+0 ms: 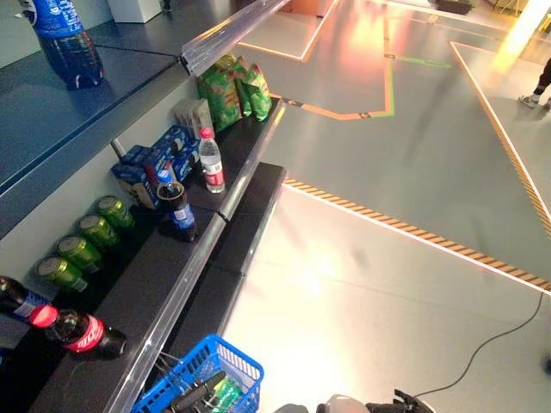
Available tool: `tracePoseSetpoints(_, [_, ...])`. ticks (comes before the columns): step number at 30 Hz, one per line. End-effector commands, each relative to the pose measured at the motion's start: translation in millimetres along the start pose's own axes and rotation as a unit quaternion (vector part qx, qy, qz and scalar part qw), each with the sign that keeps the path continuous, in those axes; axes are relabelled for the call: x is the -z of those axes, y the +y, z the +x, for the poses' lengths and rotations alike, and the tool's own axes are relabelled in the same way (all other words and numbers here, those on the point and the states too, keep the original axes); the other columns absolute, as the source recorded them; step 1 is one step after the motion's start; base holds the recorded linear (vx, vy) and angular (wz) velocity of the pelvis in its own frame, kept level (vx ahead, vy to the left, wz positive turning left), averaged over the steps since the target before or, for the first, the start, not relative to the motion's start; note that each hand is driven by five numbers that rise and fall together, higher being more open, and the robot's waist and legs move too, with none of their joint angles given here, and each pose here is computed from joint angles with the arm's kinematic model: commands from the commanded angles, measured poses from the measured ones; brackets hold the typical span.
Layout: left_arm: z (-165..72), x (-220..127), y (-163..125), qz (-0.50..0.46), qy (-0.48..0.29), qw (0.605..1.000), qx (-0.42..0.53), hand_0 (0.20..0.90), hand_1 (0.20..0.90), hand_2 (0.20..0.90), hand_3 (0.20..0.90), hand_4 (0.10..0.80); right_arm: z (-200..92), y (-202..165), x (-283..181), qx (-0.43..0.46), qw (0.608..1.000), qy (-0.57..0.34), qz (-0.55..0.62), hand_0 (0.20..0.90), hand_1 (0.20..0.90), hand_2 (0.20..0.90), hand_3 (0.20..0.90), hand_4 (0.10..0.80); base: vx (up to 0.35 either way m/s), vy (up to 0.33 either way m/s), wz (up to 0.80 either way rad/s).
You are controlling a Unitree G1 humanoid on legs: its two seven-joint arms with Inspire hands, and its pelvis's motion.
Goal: Pick up the drink and place into the basket.
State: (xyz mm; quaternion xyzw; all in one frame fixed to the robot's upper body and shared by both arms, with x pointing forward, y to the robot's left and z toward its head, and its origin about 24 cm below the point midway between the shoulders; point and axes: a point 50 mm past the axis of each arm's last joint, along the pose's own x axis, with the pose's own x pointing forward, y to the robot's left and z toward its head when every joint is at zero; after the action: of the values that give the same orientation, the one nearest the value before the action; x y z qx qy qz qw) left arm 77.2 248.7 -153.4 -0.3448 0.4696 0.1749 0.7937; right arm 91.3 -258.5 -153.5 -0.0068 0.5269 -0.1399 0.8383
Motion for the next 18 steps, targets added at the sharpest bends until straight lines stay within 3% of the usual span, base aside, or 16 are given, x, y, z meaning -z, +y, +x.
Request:
tracePoseSetpoints(1, [9.8, -61.4, -54.3, 0.015, -0.123, 0.984, 0.127, 0.3, 0.3, 0.3, 0.2, 0.1, -4.3, -26.2, 3.3, 0.033, 0.999, -0.012, -0.012, 0.9, 0.9, 0.9, 0.9, 0.8, 0.283, -0.183, -0.19])
tracePoseSetpoints(8, [11.8, -64.1, -59.7, 0.019, -0.125, 0.984, 0.124, 0.3, 0.3, 0.3, 0.2, 0.1, -1.0, -15.7, -8.8, 0.021, 0.999, -0.026, -0.009, 0.9, 0.9, 0.9, 0.9, 0.8, 0.264, -0.247, 0.12])
tracePoseSetpoints(18, [8.4, -40.4, -41.1, -0.012, -0.13, 0.985, 0.111, 0.3, 0.3, 0.3, 0.2, 0.1, 2.3, -4.7, -33.4, -0.017, 0.997, -0.061, -0.053, 0.9, 0.9, 0.9, 0.9, 0.8, 0.198, -0.301, 0.0])
